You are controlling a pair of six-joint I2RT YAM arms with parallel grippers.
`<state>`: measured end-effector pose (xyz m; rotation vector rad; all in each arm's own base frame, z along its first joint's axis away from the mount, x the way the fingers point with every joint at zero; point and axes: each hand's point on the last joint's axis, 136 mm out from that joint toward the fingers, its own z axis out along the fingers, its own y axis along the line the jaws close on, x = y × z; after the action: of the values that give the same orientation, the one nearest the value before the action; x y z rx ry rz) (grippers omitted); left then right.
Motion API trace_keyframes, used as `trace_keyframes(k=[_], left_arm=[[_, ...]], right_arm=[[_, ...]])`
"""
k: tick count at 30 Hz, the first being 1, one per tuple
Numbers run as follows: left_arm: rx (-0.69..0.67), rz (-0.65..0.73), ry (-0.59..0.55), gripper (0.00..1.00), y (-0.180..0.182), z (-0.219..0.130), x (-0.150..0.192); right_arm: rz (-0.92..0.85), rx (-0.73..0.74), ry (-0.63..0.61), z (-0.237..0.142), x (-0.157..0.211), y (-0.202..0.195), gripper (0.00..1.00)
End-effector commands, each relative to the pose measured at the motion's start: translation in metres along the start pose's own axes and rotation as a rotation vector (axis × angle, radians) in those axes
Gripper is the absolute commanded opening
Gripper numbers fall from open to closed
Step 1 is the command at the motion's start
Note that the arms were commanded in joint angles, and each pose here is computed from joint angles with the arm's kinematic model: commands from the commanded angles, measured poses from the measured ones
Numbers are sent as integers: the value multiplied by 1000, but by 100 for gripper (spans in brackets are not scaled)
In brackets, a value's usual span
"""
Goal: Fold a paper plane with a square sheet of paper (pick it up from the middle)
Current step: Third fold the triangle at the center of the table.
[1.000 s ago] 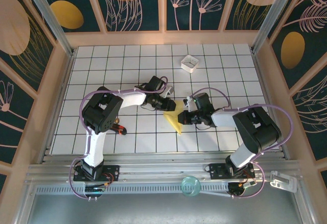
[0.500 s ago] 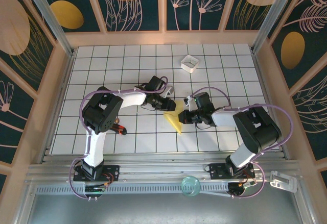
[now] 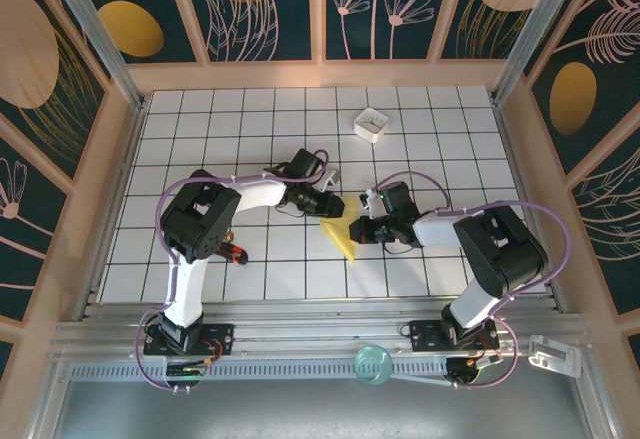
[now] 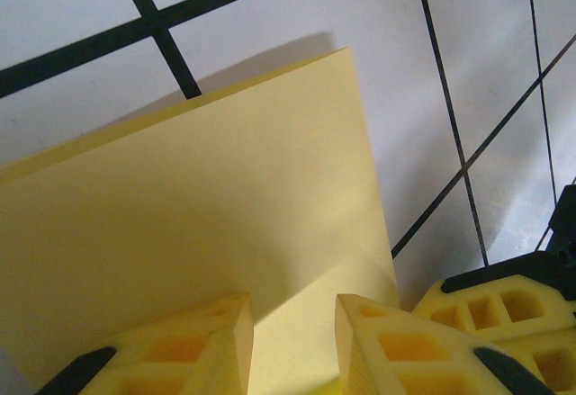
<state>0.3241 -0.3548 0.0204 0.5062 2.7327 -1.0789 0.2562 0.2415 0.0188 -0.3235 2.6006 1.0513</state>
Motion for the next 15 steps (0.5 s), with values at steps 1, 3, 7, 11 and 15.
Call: trace_keyframes(k=[1,3,7,11,15], left_arm=[[-116,-47,82,32,38,16,27],[-115,-49,79,32,38,16,26],[-108,-47,73,32,34,14,23],[-96,-51,49,34,27,11,13],[-75,-44,-6,38,11,-1,-6]], right_arm=[[0,22,11,3,2,-8,0],[6,30,17,4,4,-10,0],[18,51,29,4,8,-15,0],[28,70,37,3,14,-19,0],[37,75,46,4,19,-23,0]])
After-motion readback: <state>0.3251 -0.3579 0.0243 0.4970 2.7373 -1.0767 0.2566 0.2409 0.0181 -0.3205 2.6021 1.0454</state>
